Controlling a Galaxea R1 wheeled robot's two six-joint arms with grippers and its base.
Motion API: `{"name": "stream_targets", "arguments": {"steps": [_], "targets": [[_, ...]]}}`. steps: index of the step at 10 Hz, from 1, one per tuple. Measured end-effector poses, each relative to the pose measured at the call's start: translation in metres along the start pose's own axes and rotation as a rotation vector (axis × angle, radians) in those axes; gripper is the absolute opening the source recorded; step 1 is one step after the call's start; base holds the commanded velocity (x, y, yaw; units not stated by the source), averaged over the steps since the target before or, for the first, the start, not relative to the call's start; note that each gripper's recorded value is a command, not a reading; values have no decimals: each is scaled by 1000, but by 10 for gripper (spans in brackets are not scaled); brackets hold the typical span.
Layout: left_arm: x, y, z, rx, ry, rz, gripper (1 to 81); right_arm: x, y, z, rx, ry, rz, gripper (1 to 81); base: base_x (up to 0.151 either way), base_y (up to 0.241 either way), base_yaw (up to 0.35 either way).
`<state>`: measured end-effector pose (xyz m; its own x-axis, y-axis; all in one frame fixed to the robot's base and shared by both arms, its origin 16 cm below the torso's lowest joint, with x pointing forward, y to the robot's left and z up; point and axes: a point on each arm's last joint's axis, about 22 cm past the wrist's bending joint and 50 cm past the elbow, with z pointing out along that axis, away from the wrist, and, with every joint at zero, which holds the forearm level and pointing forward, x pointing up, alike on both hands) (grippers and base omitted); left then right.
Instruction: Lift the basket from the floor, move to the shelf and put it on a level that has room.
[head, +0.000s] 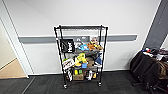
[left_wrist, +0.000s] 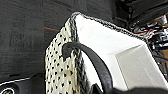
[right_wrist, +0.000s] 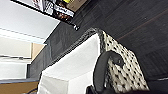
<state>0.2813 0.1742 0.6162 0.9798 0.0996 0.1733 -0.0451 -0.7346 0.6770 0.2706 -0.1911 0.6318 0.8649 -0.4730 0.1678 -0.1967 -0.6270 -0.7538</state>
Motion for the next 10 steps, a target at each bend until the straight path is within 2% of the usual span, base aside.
{"name": "stream_targets", "arguments": {"steps": [2,5,8,10], "targets": [[1,0,-2,2,2,4,10,1,-2,0,3,3,-5,10,0,0,0],[12,9,-11,-2,37,35,10,11,-15,-4,26,33,-36,10,0,0,0],[10,8,-17,3,37,40,10,6,-21,-2,36,28,-43,10,0,0,0],[15,12,-19,1,53,52,10,10,-23,-5,41,43,-52,10,0,0,0]]}}
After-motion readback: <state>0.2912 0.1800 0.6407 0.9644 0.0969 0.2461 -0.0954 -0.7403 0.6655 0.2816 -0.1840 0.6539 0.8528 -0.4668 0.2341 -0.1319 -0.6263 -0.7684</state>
